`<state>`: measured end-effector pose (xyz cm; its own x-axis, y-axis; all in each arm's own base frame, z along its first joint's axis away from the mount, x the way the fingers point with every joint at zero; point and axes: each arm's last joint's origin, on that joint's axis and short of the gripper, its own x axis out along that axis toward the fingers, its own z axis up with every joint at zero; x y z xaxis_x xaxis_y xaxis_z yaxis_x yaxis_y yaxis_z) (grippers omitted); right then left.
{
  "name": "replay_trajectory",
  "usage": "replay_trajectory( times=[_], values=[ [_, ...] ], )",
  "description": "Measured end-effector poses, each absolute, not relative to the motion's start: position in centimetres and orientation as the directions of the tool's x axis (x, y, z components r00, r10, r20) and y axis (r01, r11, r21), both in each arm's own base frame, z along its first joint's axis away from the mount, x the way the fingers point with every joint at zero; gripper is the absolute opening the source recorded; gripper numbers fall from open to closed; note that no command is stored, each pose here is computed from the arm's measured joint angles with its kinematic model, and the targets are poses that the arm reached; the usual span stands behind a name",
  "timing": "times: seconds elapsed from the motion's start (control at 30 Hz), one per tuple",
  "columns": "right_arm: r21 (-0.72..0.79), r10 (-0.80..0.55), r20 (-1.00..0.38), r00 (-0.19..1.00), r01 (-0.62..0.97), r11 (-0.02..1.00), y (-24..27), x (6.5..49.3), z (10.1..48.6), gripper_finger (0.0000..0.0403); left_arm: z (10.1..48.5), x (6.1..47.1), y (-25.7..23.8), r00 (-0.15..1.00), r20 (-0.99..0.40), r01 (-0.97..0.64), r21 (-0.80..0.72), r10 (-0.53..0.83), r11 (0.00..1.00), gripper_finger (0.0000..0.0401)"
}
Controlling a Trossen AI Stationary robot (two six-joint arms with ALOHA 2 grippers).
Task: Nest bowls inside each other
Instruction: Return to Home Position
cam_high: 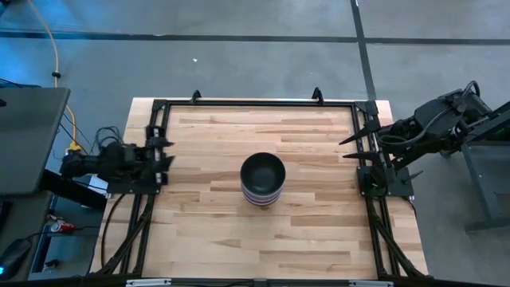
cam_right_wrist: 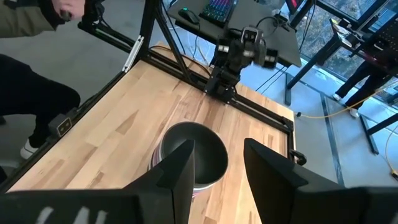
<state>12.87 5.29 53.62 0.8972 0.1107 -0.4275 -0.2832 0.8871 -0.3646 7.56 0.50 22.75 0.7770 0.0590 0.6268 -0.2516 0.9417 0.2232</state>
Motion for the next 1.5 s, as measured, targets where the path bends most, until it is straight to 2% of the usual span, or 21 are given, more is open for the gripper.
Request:
replay_trajectory(
  times=[0.2, 0.47, 0.7, 0.83, 1.03, 1.33, 1.5],
  values=[
    [-0.358, 0.126, -0.422, 0.898, -0.293, 0.886, 5.3, 12.9, 53.7, 0.0131, 21.0, 8.6, 0.8, 0.882, 0.446, -0.254, 0.180, 0.152, 0.950, 0.0172],
    [-0.357, 0.128, -0.416, 0.900, -0.291, 0.887, 5.4, 13.0, 53.7, 0.0131, 19.3, 9.2, 1.3, 0.912, 0.267, -0.364, 0.182, 0.310, 0.914, 0.0172],
    [-0.356, 0.130, -0.417, 0.900, -0.293, 0.887, 5.4, 13.0, 53.7, 0.0131, 18.0, 9.5, 1.3, 0.940, 0.129, -0.338, 0.224, 0.316, 0.914, 0.0172],
    [-0.352, 0.145, -0.419, 0.896, -0.308, 0.884, 5.4, 13.0, 53.7, 0.0131, 17.2, 9.6, 1.2, 0.961, 0.055, -0.275, 0.236, 0.269, 0.932, 0.0172],
    [-0.353, 0.185, -0.421, 0.888, -0.348, 0.868, 5.6, 13.0, 53.7, 0.0131, 17.0, 9.7, 1.0, 0.982, 0.032, -0.186, 0.241, 0.184, 0.953, 0.0172],
    [-0.372, 0.198, -0.407, 0.892, -0.359, 0.856, 5.5, 12.8, 53.9, 0.0131, 17.0, 9.7, 1.0, 0.981, 0.033, -0.194, 0.240, 0.192, 0.951, 0.0172],
    [-0.361, 0.153, -0.321, 0.935, -0.270, 0.892, 4.2, 10.5, 54.8, 0.0122, 17.0, 9.6, 1.1, 0.973, 0.039, -0.229, 0.211, 0.226, 0.950, 0.0172]
  ],
)
